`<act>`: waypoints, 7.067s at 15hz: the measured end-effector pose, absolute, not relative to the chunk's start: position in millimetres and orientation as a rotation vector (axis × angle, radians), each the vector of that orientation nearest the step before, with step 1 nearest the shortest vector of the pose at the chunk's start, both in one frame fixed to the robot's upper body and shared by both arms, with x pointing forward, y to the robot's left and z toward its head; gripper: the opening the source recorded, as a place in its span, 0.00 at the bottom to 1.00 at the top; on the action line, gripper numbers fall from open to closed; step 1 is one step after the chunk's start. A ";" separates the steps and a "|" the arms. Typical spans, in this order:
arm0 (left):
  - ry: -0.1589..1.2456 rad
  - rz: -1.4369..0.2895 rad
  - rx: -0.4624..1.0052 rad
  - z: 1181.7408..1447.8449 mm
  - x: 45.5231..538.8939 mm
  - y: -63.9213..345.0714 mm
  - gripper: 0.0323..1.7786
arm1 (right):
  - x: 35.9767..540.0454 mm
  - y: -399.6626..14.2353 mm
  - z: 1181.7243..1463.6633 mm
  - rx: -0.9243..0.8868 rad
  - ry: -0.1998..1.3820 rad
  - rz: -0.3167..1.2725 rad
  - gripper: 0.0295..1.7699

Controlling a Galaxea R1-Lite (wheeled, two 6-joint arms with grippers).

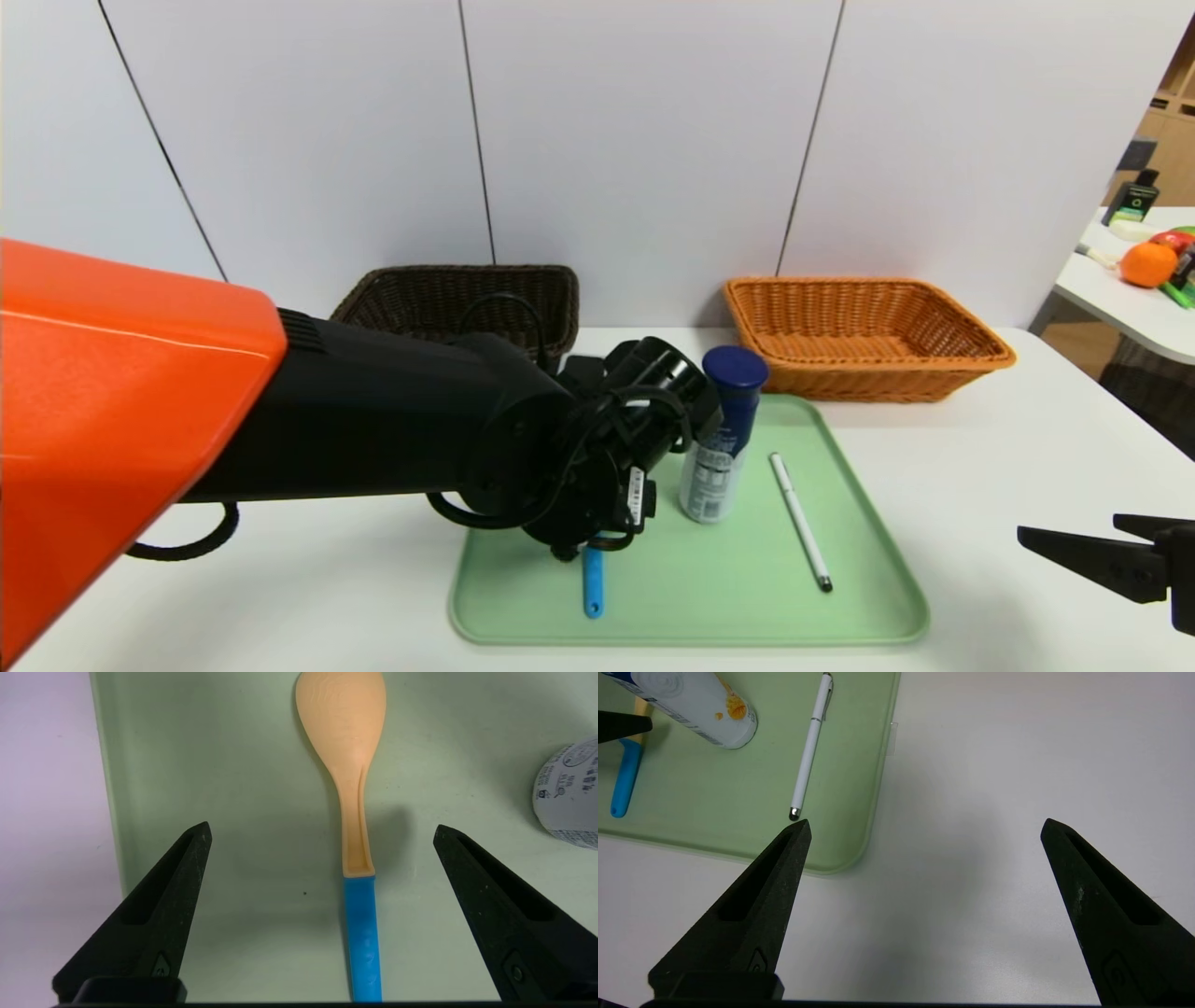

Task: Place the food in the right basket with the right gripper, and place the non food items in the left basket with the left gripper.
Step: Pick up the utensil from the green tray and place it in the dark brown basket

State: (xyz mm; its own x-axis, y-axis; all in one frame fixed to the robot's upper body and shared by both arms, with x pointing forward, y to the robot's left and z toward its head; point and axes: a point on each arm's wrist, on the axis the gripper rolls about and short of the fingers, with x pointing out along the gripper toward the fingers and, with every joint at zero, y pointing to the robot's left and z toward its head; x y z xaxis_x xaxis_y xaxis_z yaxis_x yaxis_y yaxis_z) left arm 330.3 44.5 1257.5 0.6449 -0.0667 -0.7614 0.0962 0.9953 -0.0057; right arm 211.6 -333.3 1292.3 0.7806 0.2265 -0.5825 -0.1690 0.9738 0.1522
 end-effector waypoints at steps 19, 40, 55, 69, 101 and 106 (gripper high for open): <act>0.959 -0.050 -0.038 1249.7 327.6 44.1 0.95 | 211.5 -333.7 1289.8 0.090 0.617 0.211 0.96; 0.989 -0.065 -0.037 1243.6 328.8 42.4 0.95 | 207.4 -333.5 1287.9 0.091 0.615 0.214 0.96; 0.952 -0.082 -0.067 1266.9 322.1 51.2 0.07 | 203.8 -333.5 1289.0 0.090 0.602 0.211 0.96; 0.546 -0.270 0.325 1414.1 347.8 178.3 0.07 | 193.9 -333.5 1284.9 0.089 0.590 0.213 0.96; 0.384 -0.712 1.089 1314.7 529.2 230.6 0.07 | 184.2 -333.5 1275.8 0.087 0.599 0.201 0.96; 0.385 -0.703 1.067 1318.5 527.3 230.7 0.46 | 181.9 -333.4 1275.7 0.085 0.591 0.202 0.96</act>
